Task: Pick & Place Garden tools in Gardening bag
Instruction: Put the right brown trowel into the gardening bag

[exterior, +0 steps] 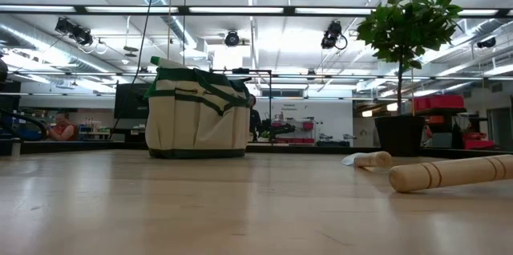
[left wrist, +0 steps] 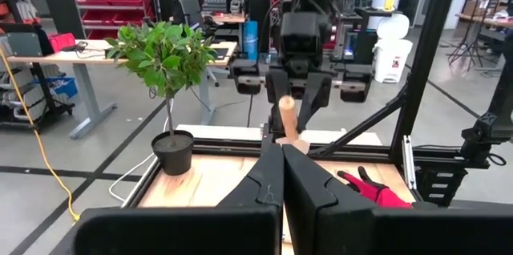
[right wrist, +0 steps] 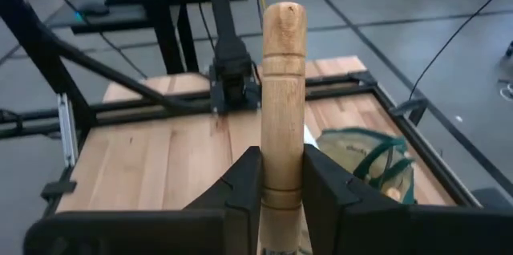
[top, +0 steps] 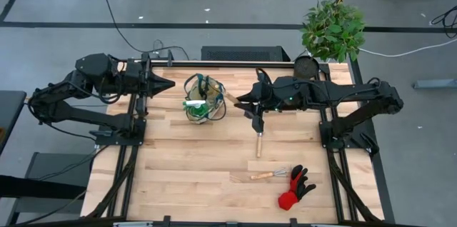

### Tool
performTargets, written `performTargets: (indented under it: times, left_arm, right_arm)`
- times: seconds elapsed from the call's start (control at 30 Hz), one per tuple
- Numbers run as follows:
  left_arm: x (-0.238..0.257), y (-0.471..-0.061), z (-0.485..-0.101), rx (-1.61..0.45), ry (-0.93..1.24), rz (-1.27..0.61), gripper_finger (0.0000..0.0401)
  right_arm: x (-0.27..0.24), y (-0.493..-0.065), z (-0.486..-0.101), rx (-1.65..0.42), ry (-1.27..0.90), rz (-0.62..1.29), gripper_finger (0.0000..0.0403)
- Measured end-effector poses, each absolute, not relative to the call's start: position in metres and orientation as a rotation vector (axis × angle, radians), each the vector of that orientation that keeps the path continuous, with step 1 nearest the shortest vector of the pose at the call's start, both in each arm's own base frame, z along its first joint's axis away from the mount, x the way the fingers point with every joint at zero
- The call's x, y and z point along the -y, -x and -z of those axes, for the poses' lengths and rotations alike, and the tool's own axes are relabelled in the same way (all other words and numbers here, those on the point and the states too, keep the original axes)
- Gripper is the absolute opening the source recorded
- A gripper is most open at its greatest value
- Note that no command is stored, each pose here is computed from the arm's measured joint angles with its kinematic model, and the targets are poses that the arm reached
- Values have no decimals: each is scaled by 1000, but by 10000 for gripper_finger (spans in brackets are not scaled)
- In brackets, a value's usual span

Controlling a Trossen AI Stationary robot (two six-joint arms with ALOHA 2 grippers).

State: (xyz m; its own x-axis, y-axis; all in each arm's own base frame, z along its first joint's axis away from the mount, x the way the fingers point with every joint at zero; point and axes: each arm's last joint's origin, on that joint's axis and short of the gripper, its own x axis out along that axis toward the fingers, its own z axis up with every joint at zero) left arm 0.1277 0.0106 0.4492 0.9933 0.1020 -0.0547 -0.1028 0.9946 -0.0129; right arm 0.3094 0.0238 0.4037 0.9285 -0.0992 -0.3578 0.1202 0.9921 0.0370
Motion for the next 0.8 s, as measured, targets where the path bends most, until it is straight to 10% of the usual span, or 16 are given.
performTargets:
  times: [0.8]
  left_arm:
    - [-15, -188, -448, 6, 19, -97, 3]
  right_arm:
    - [-9, -316, -429, -93, -53, 153, 66]
